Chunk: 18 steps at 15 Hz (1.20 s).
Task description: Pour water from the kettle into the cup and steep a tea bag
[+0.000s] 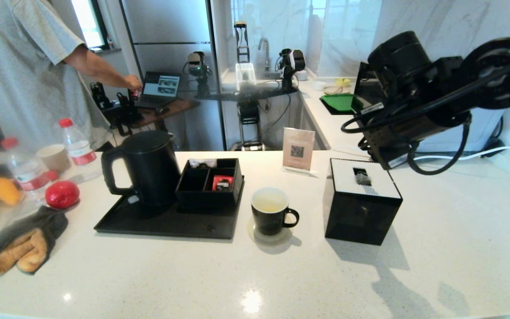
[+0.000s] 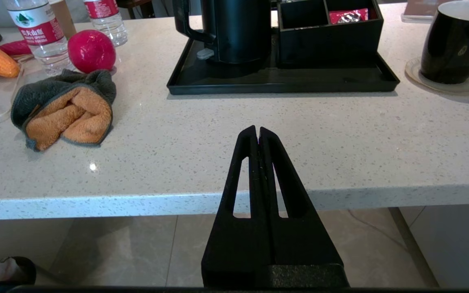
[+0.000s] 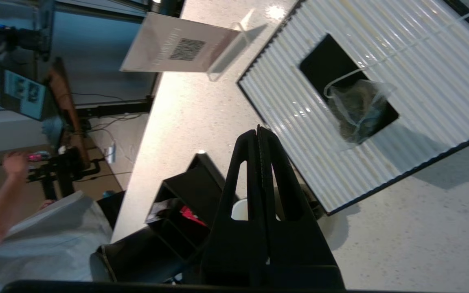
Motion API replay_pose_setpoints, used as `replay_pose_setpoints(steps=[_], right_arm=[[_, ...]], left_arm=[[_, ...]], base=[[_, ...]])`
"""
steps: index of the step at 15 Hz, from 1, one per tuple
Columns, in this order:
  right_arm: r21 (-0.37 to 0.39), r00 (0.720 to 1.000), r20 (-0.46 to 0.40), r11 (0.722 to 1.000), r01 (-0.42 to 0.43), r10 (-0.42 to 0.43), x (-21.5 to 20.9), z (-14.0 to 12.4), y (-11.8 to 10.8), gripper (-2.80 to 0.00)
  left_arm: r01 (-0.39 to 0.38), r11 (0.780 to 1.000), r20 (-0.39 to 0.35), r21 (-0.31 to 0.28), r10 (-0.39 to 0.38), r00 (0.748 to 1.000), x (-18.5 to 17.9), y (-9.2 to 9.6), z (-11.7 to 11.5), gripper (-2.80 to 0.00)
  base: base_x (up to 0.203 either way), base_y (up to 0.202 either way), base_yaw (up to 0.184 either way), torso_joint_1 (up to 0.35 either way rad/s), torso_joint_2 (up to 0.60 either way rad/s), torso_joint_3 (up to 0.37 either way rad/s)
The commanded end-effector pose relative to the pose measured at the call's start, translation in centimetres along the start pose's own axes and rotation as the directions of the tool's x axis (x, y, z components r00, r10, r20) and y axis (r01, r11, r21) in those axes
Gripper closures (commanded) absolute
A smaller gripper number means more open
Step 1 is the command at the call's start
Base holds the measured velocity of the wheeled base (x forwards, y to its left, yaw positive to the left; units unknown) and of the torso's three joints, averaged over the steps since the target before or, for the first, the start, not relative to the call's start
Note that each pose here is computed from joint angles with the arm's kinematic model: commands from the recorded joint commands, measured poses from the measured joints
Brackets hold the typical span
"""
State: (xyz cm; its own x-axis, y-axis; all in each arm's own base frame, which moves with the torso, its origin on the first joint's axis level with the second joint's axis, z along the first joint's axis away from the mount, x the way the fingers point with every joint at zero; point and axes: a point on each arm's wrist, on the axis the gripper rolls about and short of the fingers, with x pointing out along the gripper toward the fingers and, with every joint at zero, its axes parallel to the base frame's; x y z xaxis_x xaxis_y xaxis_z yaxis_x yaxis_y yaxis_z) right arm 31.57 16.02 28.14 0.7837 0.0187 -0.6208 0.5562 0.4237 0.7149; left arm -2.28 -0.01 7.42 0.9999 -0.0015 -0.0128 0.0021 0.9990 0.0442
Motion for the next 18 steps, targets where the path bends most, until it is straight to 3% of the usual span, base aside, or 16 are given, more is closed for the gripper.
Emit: replay_pose_setpoints(steps=[1,9,18], right_arm=[[-0.007,0.999,-0.002,0.999,0.046,-0.046,0.9,-0.4,-0.4,0.00],[0.009,0.986,0.003,0.986,0.164,-0.164,3.6,-1.0,-2.5,0.00],[0.020,0.984,0.024,0.984,0.175,-0.176,5.2,-0.5,-2.5,0.00]], left_arm=[[0.000,1.000,0.000,0.000,0.000,1.000,0.0,0.0,0.0,0.00],[0.000,1.000,0.001,-0.001,0.000,1.000,0.0,0.0,0.0,0.00],[0.002,1.000,0.001,-0.003,-0.002,1.000,0.0,0.0,0.0,0.00]], base=[[0.000,0.000,0.000,0.000,0.00,0.000],[0.000,0.000,0.000,0.000,0.00,0.000],[0.000,0.000,0.000,0.000,0.00,0.000]])
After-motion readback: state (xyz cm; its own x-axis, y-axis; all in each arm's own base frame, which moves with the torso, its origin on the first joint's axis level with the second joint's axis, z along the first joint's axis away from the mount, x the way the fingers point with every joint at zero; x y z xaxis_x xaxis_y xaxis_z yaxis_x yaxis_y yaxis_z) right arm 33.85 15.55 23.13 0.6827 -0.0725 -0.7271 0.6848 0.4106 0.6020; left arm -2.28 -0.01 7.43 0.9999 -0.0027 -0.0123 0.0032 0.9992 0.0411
